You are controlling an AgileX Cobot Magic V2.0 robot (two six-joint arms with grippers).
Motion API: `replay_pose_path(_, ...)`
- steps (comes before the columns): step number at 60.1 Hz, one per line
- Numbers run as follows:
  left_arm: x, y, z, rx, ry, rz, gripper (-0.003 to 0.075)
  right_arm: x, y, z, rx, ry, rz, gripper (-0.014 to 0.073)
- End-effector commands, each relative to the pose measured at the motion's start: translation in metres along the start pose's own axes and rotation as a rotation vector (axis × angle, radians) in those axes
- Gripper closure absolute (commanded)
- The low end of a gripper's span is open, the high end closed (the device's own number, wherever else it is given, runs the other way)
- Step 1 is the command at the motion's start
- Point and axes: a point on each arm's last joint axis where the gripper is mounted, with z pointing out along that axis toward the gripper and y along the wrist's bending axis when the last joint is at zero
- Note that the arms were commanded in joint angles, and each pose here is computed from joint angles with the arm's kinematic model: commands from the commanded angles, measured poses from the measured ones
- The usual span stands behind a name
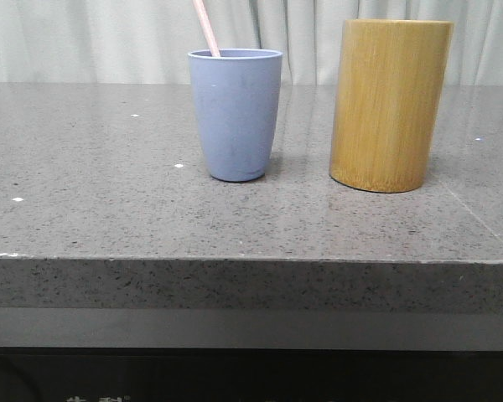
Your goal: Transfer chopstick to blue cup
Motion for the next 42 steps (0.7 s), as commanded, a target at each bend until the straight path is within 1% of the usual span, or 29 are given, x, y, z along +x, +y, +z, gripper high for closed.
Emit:
replay_pose_path(1,-0.015,0.0,-0.002,0.001,-0.094,-0.017,0.0739,-0.015,-0.001,-0.001,0.014,-0.098,0.003,0.0682)
replay_pose_path(21,-0.014,0.0,-0.002,-0.004,-0.094,-0.008,0.0739,-0.015,-0.001,-0.001,0.014,-0.098,0.003,0.0682)
replay_pose_path(28,-0.009,0.0,-0.003,-0.001,-0.147,-0.018,0.0739,-0.015,-0.001,-0.001,0.014,-0.098,0.003,0.0682)
replay_pose_path(34,0.006,0.0,-0.008,-0.023,-0.178,-0.031,0.0739,-0.015,-0.001,-0.001,0.014,-0.098,0.003,0.0682)
replay_pose_path(42,0.034,0.001,-0.009,-0.059,-0.212,-0.035,0.0739,-0.015,-0.001,-0.001,0.014,-0.098,0.003,0.0682)
